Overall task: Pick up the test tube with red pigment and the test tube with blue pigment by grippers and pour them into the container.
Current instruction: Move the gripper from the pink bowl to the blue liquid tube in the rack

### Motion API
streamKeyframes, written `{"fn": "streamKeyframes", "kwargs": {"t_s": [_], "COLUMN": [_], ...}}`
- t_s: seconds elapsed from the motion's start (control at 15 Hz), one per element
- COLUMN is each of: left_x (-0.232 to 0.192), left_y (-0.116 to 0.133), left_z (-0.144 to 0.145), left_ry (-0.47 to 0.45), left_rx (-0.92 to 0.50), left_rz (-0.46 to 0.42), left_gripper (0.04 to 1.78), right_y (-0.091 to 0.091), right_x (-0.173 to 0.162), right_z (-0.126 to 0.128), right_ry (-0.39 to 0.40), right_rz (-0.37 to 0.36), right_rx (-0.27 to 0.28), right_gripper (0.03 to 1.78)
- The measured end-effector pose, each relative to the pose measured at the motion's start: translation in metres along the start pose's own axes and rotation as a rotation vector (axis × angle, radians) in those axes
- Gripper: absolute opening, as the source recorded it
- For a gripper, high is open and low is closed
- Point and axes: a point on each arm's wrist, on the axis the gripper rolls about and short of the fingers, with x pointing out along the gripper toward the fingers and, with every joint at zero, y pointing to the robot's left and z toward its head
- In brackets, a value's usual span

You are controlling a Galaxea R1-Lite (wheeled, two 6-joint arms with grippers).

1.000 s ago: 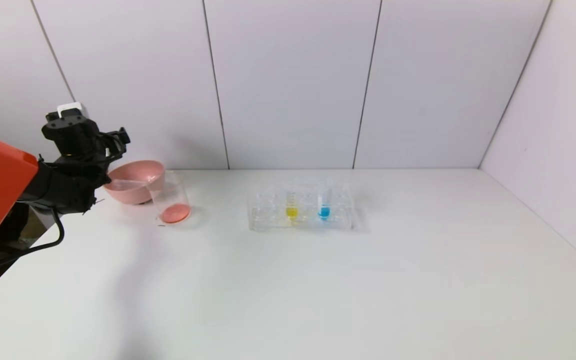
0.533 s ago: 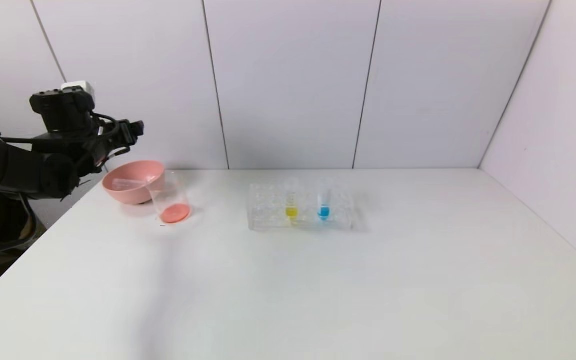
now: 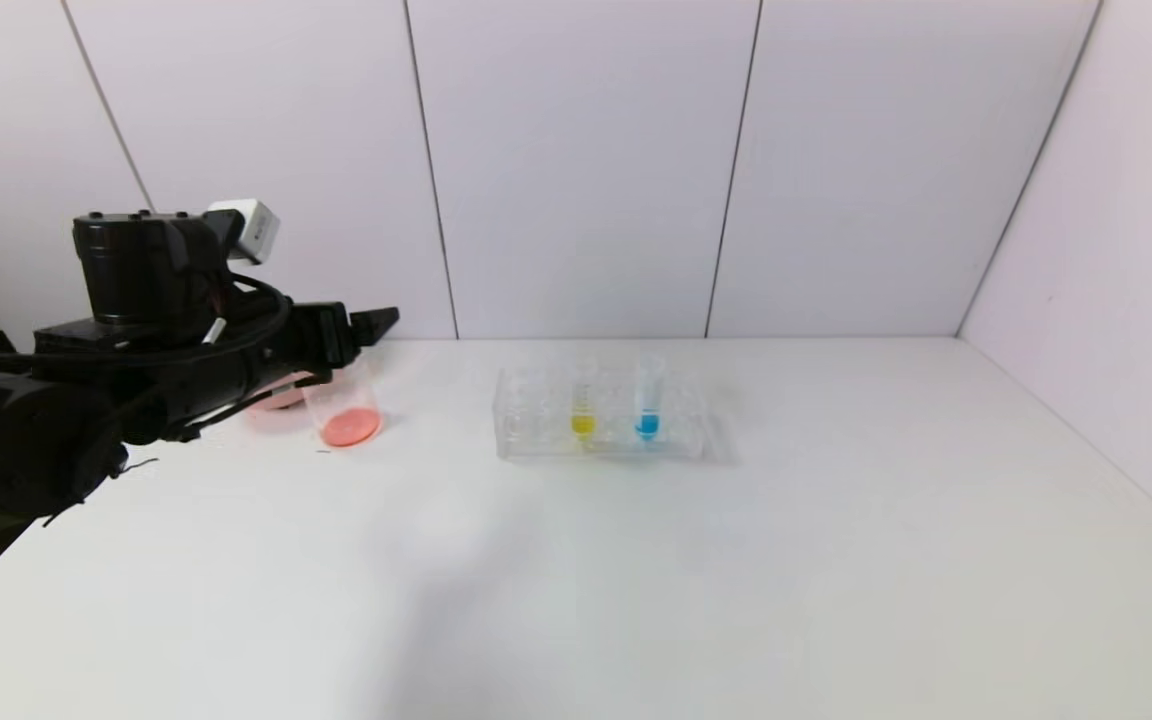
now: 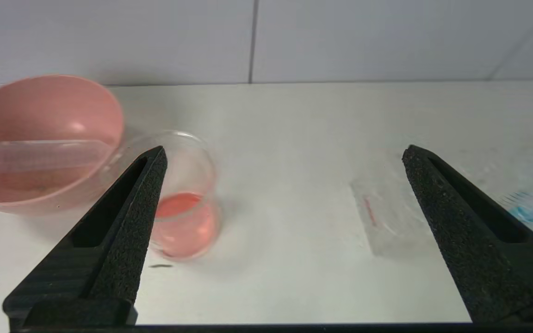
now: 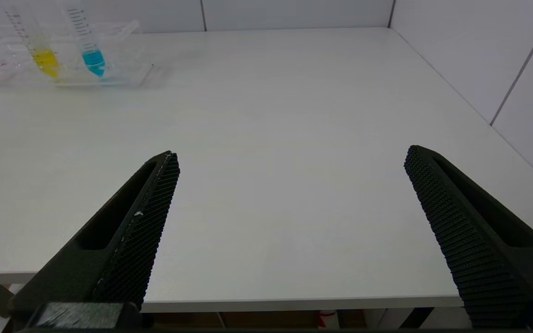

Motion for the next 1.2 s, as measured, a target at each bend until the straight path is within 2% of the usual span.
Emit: {"fn": "streamKeyframes", "kwargs": {"t_s": [0.13,0.27,0.8,1.2], "left_x": [-0.010,-0.018,0.006,0.012], "left_y": [-0.034,-0.073,-0.201,-0.267], "left_z": [-0.008,-0.016,-0.053,-0.084], "left_ry": [0.016,0.021,-0.021,0.000], "left_rx": [0.005,-0.005,0.005,0.023], "left_rz": [-0.054,-0.070,0.122,0.181], "left_gripper": [1.78,1.78,1.78,1.78], "right_y": [0.000,0.000,0.000,0.000], "right_x": [0.000,0.000,0.000,0.000], "right_z": [0.000,0.000,0.000,0.000], "right_ry": [0.000,0.000,0.000,0.000], "right_rz": [0.000,0.000,0.000,0.000], "right_rx": [0.000,0.000,0.000,0.000], "right_gripper": [1.77,1.77,1.78,1.77]}}
